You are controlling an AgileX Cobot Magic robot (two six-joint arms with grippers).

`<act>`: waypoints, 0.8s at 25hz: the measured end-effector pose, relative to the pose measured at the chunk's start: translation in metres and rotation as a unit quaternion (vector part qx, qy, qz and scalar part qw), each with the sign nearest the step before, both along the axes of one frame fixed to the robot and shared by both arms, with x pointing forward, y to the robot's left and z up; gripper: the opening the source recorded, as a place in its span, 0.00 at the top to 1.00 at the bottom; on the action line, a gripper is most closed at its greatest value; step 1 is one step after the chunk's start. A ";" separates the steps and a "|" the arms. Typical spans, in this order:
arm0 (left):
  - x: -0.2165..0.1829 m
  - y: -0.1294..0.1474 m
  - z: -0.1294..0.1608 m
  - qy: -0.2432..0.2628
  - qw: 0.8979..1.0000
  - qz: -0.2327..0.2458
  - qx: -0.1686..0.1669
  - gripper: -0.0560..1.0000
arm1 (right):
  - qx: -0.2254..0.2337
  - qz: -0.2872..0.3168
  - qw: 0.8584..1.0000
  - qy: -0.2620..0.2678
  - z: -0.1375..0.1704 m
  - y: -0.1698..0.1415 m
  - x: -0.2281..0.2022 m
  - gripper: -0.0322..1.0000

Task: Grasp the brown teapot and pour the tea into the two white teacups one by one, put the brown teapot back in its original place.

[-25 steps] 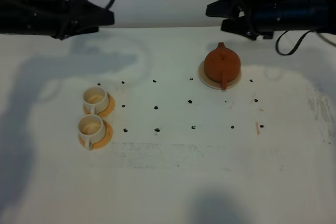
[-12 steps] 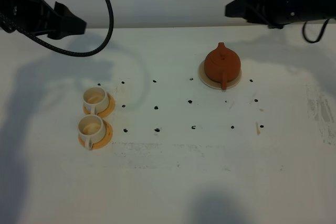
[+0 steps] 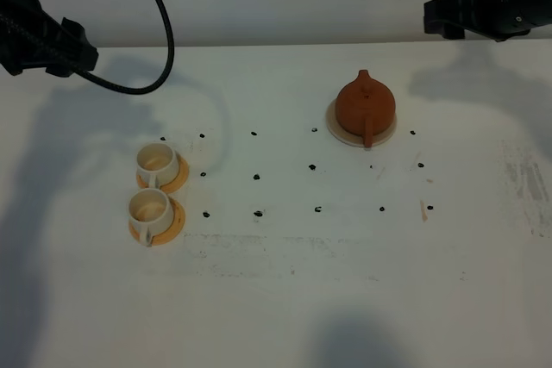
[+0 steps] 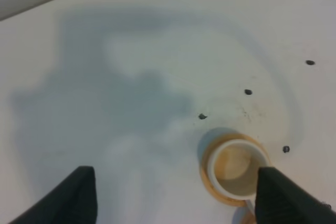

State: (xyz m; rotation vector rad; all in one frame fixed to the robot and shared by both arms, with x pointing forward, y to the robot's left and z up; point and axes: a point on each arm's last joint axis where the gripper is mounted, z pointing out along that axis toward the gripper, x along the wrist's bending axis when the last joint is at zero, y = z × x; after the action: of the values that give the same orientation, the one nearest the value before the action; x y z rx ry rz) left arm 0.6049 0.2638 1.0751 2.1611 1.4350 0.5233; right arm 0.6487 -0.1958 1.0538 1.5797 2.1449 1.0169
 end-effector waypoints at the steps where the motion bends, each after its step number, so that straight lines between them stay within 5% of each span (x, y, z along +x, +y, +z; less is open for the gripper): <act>1: -0.001 0.000 0.001 -0.001 1.000 0.006 -0.002 0.38 | -0.007 -0.006 1.000 0.002 -0.001 -0.001 0.000 0.40; 20: -0.098 0.006 0.103 -0.055 0.996 0.046 -0.047 0.38 | -0.039 0.001 0.998 -0.058 0.063 -0.013 -0.035 0.44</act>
State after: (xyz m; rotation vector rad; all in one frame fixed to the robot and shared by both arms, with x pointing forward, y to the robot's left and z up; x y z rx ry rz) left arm 0.5066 0.2694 1.1777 1.9697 1.4736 0.5860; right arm 0.6137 -0.2087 1.1165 1.4464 2.0837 0.9876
